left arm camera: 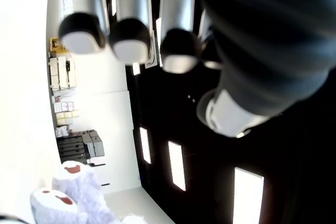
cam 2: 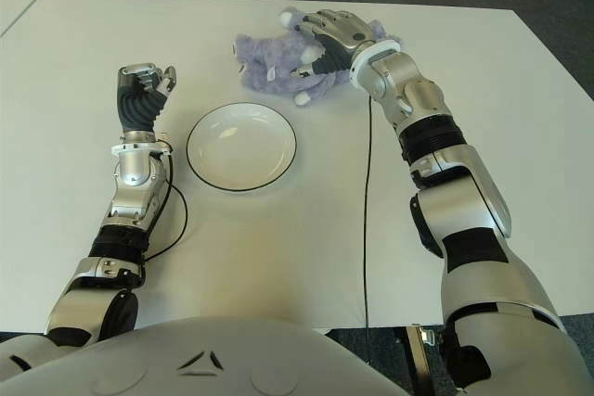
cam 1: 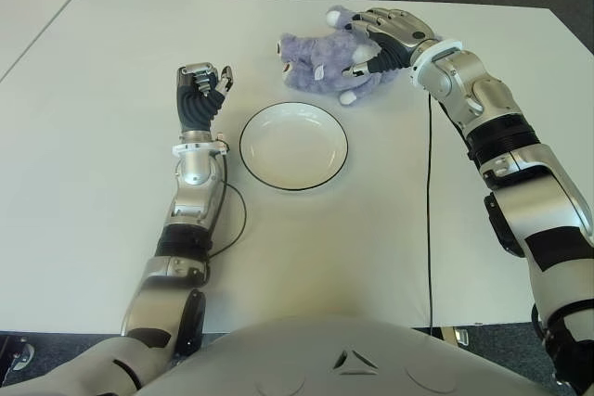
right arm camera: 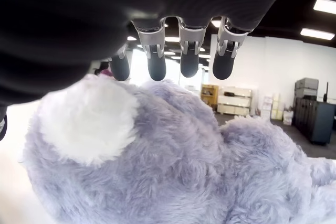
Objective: Put the doll into the plate.
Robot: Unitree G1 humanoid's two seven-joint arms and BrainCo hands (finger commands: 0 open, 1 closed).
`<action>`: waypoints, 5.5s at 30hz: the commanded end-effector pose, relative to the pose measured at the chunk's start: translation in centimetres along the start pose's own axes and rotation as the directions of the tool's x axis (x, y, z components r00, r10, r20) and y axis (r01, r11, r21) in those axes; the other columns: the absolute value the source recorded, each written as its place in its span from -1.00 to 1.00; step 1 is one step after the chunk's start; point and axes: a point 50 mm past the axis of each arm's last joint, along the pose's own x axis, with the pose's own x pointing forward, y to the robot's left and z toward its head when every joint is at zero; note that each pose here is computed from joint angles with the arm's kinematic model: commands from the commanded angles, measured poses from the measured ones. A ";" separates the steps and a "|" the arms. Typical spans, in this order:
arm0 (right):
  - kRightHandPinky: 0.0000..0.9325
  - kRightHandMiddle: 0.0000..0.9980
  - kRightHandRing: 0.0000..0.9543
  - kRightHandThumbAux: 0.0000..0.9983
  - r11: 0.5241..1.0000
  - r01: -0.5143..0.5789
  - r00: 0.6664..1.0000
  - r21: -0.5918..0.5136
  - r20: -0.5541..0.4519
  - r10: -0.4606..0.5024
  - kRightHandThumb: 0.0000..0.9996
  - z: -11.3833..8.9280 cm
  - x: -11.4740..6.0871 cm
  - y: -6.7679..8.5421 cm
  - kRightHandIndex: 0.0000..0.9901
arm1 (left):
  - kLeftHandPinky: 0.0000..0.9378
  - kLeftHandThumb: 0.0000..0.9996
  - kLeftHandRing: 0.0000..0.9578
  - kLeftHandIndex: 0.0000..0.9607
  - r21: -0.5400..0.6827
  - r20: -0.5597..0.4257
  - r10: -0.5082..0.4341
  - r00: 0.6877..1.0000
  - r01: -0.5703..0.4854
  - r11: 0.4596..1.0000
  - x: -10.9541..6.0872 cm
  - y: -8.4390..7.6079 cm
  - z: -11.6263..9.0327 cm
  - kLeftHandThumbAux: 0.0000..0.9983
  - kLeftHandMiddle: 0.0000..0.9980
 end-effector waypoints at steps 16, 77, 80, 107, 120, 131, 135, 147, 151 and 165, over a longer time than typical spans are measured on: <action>-1.00 -1.00 -1.00 -0.49 0.995 -0.100 0.995 0.003 -0.012 0.100 -0.57 -0.1 0.6 2.1 -1.00 | 0.89 -0.02 0.89 0.79 0.022 -0.158 0.028 0.987 -0.025 0.999 -4.2 0.1 -3.6 0.60 0.81; 0.02 -0.58 -0.18 0.36 0.980 0.055 0.991 0.191 -0.132 -0.030 0.45 1.6 -2.2 12.2 -0.18 | 0.89 0.00 0.89 0.78 -0.013 -0.093 0.080 0.992 -0.082 0.997 -4.3 0.0 -3.2 0.61 0.81; 0.04 -0.41 -0.18 0.37 0.963 0.089 0.986 0.254 -0.163 -0.048 0.82 1.7 -2.2 12.3 -0.11 | 0.89 -0.01 0.89 0.78 -0.011 -0.090 0.077 0.993 -0.079 0.997 -4.3 0.0 -3.2 0.62 0.81; -0.05 0.04 0.12 0.33 0.816 0.238 0.933 0.527 -0.358 -0.041 1.00 0.9 -2.9 12.9 -0.17 | 0.89 0.00 0.89 0.78 -0.005 -0.095 0.066 0.993 -0.067 0.998 -4.0 0.0 -3.3 0.62 0.81; 0.00 -0.03 0.06 0.34 0.698 0.368 0.882 0.615 -0.469 -0.052 1.00 -0.2 -2.7 11.7 -0.25 | 0.89 -0.01 0.89 0.79 -0.004 -0.101 0.058 0.993 -0.059 0.998 -4.0 0.0 -3.3 0.62 0.81; 0.85 0.00 0.09 0.32 0.578 0.516 0.825 0.632 -0.548 -0.136 0.91 -0.5 -2.3 9.8 -0.24 | 0.89 0.01 0.89 0.78 0.003 -0.113 0.057 0.992 -0.057 0.998 -4.0 0.1 -3.4 0.61 0.80; 0.86 0.01 0.10 0.32 0.534 0.580 0.797 0.616 -0.565 -0.215 0.91 -0.6 -2.2 8.0 -0.24 | 0.89 0.01 0.88 0.77 0.004 -0.117 0.055 0.992 -0.054 0.999 -4.1 0.0 -3.4 0.61 0.80; 0.91 0.07 0.77 0.36 0.395 0.703 0.711 0.592 -0.584 -0.392 0.73 -0.4 -2.4 4.3 -0.21 | 0.89 -0.02 0.88 0.77 0.013 -0.121 0.047 0.992 -0.046 0.999 -3.9 0.0 -3.7 0.61 0.80; 0.92 0.08 0.84 0.36 0.360 0.719 0.694 0.594 -0.585 -0.421 0.71 -0.2 -2.6 3.9 -0.20 | 0.89 -0.02 0.88 0.78 0.015 -0.120 0.045 0.992 -0.043 0.999 -3.9 0.0 -3.7 0.60 0.80; 0.92 0.09 0.87 0.36 0.174 0.746 0.641 0.643 -0.624 -0.446 0.71 0.5 -2.9 2.9 -0.20 | 0.89 0.00 0.87 0.71 0.020 -0.121 0.043 0.992 -0.041 0.999 -3.9 -0.1 -3.8 0.59 0.78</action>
